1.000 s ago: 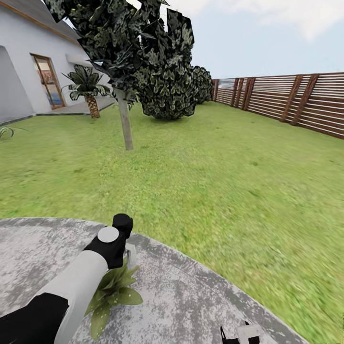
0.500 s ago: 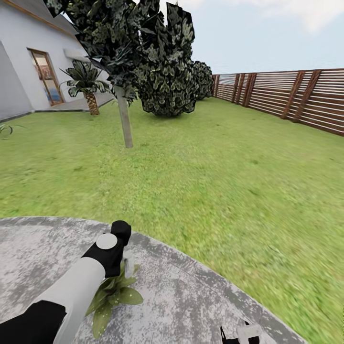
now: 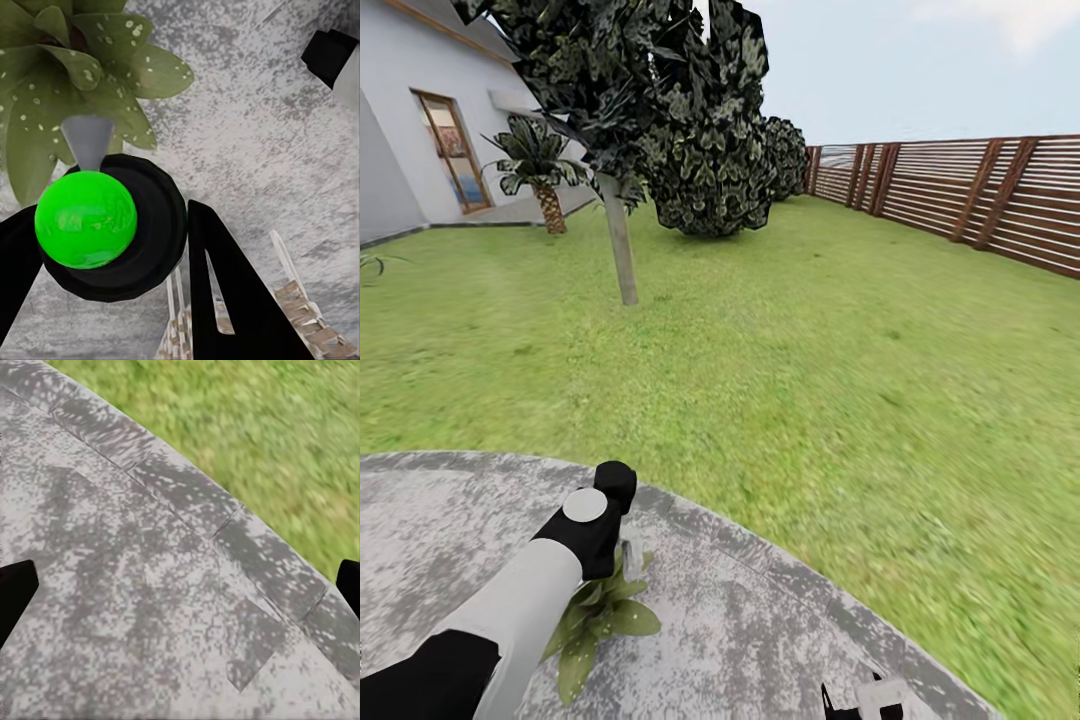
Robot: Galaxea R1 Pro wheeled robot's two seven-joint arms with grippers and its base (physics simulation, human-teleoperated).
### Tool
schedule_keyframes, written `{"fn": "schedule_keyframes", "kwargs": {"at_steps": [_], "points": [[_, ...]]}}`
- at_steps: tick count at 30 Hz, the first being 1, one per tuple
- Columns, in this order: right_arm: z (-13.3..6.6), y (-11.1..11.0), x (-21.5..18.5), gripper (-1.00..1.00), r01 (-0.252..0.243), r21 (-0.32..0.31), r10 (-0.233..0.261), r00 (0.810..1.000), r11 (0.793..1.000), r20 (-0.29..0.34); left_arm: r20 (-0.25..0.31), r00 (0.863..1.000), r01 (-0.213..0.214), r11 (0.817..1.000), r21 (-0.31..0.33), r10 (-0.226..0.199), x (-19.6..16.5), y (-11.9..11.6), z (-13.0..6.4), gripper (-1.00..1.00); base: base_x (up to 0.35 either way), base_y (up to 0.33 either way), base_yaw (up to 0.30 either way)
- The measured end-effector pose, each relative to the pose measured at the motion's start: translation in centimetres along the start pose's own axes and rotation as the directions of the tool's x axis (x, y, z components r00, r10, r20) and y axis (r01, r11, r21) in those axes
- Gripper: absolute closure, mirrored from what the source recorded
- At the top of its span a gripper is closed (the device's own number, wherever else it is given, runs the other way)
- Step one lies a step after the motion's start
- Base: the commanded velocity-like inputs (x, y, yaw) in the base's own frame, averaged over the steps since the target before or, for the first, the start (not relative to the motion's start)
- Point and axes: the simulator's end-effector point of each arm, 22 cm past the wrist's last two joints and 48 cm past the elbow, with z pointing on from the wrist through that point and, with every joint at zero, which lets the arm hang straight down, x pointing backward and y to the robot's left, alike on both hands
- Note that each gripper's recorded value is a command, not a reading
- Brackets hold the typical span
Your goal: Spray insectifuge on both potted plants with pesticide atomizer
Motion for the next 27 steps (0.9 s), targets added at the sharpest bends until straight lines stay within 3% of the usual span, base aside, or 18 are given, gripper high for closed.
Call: {"fn": "schedule_keyframes", "kwargs": {"at_steps": [23, 27], "points": [[-2.5, -0.5, -2.2, -1.00, 0.000, -0.004, 0.000, 1.000, 1.000, -0.030, -0.021, 1.000, -0.006, 0.999, 0.032, 0.007, 1.4, -0.3, -2.4, 1.00, 0.000, 0.000, 0.000], [-3.2, -2.2, -1.4, -1.00, -0.029, 0.053, 0.031, 0.999, 0.998, -0.032, -0.035, 0.999, 0.012, 0.999, -0.031, -0.013, 1.5, 1.5, -4.2, 1.00, 0.000, 0.000, 0.000]]}}
